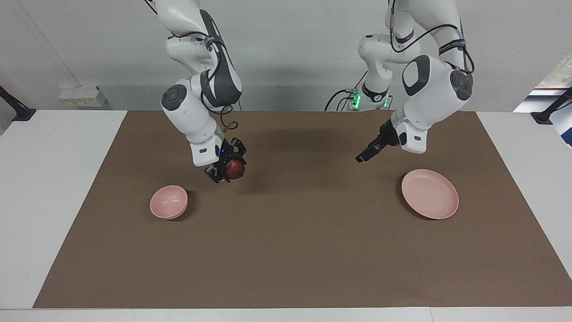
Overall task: Move apple from plate to bowl
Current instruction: 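Carry the apple with the right gripper over the pink bowl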
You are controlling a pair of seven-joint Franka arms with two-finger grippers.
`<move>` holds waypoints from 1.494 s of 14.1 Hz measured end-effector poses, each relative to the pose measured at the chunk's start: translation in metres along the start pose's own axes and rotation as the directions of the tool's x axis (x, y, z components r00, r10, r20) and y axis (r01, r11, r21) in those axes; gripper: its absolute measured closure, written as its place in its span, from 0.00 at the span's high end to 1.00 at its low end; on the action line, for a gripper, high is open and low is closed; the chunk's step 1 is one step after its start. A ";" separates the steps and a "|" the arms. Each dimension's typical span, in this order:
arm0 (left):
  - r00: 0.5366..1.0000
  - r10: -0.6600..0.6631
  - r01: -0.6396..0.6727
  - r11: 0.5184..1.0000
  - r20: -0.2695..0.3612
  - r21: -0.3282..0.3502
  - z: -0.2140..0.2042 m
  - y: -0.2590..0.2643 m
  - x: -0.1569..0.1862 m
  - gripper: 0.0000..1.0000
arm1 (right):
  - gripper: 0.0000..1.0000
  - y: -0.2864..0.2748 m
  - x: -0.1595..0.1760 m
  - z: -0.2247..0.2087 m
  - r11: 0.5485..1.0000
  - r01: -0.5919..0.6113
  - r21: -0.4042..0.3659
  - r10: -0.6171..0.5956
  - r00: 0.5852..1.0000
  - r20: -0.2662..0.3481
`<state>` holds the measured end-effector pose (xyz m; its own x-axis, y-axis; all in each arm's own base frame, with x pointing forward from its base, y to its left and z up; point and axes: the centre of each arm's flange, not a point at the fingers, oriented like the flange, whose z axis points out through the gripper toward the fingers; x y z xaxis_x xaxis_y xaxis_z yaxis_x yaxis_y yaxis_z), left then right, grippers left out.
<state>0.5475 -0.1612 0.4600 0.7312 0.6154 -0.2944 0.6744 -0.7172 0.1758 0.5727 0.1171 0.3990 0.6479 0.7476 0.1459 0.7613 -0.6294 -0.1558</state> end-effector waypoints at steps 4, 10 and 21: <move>0.970 0.214 -0.208 0.976 -0.114 0.064 -0.010 -0.008 0.024 1.00 | 0.81 0.041 -0.036 -0.028 0.978 -0.178 -0.105 0.192 0.971 0.139; 0.812 0.554 -0.518 0.829 -0.182 0.213 -0.051 -0.019 0.067 1.00 | 0.81 0.077 -0.062 -0.038 0.813 -0.526 -0.250 0.554 0.830 0.058; 0.598 0.795 -0.718 0.587 -0.100 0.374 -0.180 -0.032 0.038 1.00 | 0.81 0.138 -0.080 0.024 0.761 -0.539 -0.360 0.575 0.818 -0.012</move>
<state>0.5717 -0.0559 0.6121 0.9839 -0.1694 0.0573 -0.1676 -0.9852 -0.0362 0.6251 -0.0247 0.3422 0.9680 0.2477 0.0414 0.2387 -0.9587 0.1549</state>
